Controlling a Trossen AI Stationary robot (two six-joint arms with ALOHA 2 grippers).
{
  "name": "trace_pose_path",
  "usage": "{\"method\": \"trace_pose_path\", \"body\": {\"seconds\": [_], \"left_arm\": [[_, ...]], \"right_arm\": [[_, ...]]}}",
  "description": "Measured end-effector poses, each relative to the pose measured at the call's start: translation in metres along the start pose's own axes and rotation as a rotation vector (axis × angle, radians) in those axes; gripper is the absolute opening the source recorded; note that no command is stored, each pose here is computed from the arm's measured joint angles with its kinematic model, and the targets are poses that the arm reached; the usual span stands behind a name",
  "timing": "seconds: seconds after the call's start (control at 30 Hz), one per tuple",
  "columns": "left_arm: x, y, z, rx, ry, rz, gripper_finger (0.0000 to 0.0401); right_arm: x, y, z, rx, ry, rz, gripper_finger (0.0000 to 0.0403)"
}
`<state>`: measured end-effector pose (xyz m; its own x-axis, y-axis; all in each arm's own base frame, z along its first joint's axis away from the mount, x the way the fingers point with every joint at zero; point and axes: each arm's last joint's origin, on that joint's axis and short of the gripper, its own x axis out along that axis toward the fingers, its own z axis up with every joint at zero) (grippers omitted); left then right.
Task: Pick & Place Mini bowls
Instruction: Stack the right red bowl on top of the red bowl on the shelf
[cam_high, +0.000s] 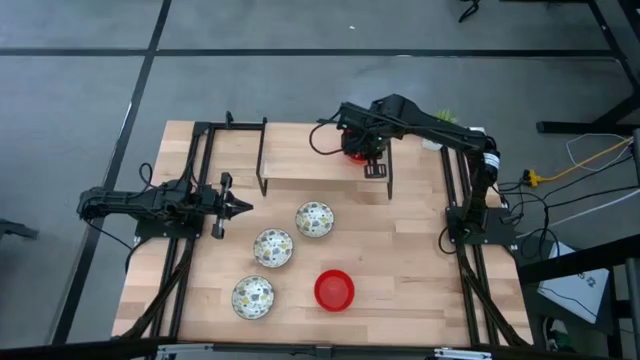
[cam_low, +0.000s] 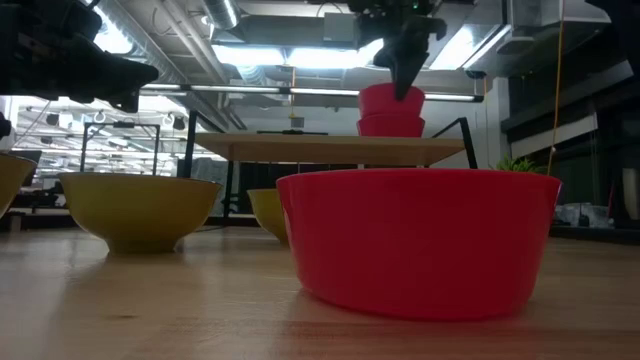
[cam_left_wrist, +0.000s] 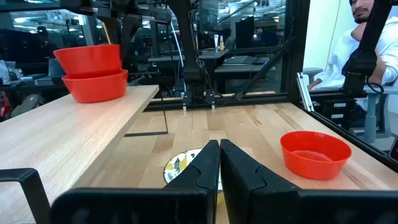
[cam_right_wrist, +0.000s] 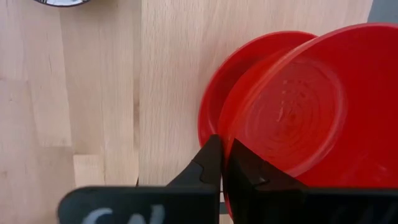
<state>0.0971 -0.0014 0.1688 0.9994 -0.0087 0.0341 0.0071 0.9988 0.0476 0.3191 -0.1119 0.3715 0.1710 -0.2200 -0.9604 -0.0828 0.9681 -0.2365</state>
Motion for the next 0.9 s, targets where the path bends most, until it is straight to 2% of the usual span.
{"method": "trace_pose_path", "body": {"seconds": [0.37,0.9], "left_arm": [[0.0000,0.0000,-0.0001,0.000,0.000,0.001,0.0012],[0.0000,0.0000,0.0000,0.000,0.000,0.001,0.0011]], "right_arm": [[0.0023,-0.0001,0.0011,-0.003,0.007,0.003,0.0010],[0.0061,-0.0004,0.0029,0.004,0.018,0.008,0.0032]]}}
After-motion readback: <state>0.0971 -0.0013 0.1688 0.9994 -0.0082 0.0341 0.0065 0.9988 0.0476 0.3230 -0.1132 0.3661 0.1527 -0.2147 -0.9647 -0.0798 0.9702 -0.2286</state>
